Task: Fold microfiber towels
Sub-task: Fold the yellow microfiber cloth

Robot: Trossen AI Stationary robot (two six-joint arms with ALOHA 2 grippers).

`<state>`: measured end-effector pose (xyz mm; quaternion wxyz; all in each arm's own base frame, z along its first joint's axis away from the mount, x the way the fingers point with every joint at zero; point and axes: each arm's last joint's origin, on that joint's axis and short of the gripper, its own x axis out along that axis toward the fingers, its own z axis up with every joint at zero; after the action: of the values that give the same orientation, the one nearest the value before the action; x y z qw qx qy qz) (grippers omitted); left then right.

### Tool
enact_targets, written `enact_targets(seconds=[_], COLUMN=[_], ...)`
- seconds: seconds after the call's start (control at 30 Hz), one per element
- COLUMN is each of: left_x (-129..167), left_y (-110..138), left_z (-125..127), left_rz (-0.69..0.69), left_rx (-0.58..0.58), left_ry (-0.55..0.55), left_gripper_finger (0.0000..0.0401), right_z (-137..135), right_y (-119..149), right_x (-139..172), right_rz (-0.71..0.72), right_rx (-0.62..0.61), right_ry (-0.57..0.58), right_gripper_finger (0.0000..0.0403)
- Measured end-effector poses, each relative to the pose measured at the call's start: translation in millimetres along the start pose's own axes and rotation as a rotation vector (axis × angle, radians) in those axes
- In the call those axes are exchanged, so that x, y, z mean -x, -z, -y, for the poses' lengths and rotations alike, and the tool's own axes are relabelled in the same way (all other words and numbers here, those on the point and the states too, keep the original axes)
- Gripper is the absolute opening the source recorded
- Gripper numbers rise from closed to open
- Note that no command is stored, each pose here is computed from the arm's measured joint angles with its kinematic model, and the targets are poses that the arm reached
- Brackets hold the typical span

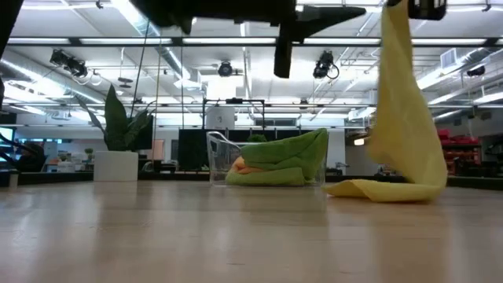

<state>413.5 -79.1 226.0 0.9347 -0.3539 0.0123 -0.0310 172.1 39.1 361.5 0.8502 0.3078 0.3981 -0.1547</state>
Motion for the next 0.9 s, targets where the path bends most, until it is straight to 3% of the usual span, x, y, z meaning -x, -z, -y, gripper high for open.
enact_targets(seconds=[0.17,0.33,0.5,0.63,0.9], left_x=[-12,-13,-13,-12,-13], left_y=[-3,-5,-13,-31,-64], left_z=[21,27,7,-26,-77], left_rz=[-0.067,-0.032,0.008,-0.031,-0.206], left_rx=[-0.119,-0.138,-0.138,-0.117,-0.121], left_ry=[-0.196,-0.334,-0.486,-0.59,-0.487], left_gripper_finger=[0.0097,0.0091,0.0091,0.0098,0.0116], right_z=[10,21,29,29,25], right_y=[-17,-30,-25,-20,-16], right_x=[-10,-6,5,9,9], right_rz=[-0.043,-0.001,-0.033,-0.055,-0.08], right_rx=[0.088,0.134,0.127,0.141,0.165], right_ry=[-0.01,-0.056,-0.074,-0.075,-0.109], right_gripper_finger=[0.0,0.0,0.0,0.0,0.0])
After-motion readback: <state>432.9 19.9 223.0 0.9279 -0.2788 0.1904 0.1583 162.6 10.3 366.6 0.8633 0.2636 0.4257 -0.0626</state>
